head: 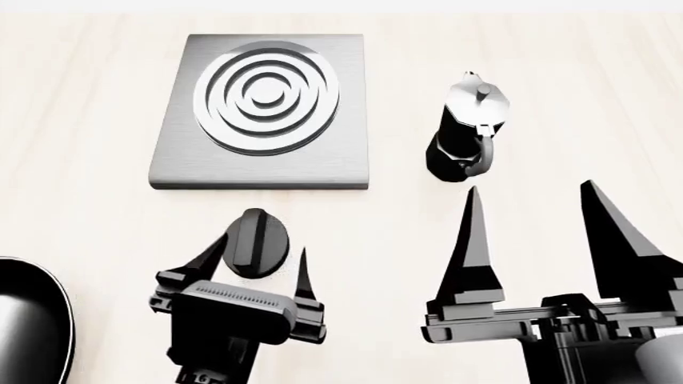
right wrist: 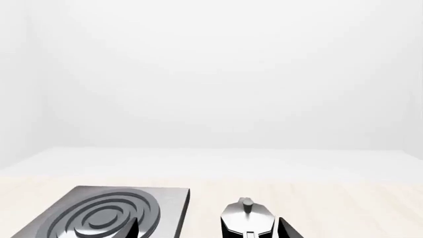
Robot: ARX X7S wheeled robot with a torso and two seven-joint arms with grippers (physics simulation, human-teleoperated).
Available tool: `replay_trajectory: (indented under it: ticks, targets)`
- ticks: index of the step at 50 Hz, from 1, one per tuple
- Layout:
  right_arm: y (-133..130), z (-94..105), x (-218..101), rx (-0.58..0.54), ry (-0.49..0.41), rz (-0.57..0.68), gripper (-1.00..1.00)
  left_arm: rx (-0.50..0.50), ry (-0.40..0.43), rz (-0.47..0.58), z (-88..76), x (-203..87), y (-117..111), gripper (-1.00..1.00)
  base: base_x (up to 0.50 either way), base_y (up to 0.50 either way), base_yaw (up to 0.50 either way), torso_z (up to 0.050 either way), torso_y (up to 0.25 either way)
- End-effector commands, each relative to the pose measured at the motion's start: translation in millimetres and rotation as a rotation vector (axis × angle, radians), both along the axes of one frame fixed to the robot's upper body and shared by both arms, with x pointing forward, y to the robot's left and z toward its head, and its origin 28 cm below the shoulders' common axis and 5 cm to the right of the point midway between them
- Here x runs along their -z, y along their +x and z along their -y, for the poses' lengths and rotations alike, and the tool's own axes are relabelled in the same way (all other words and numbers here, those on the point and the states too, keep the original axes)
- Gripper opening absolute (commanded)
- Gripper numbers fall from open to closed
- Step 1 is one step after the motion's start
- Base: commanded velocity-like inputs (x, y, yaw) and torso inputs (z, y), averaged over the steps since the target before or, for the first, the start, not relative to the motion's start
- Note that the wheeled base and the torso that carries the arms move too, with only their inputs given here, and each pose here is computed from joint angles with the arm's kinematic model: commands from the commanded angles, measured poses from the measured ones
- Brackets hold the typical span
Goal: Turn on the stove and put the moka pot on it.
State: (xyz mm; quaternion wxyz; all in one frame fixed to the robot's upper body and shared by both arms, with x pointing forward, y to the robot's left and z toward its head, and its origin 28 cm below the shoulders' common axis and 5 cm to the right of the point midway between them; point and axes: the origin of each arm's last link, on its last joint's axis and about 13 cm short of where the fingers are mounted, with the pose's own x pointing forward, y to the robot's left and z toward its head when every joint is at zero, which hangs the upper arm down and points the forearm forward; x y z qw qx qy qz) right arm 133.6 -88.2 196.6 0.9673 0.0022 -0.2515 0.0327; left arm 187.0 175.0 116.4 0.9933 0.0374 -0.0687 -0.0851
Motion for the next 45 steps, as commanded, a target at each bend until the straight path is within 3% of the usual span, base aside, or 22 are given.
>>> replay_trajectory:
  ticks: [1,45]
  targets:
    - [-0.6,0.0,-0.6,0.0,0.0,0.002,1.0,-0.008,-0.005,-0.024,-0.1,10.5,3.2,1.0,0.0,0.0,0.0,0.0,0.0]
    - [-0.8,1.8,-1.2,0.007,0.005,0.003,1.0,-0.029,0.004,-0.074,-0.1,30.3,16.4,1.0,0.0,0.0,0.0,0.0,0.0]
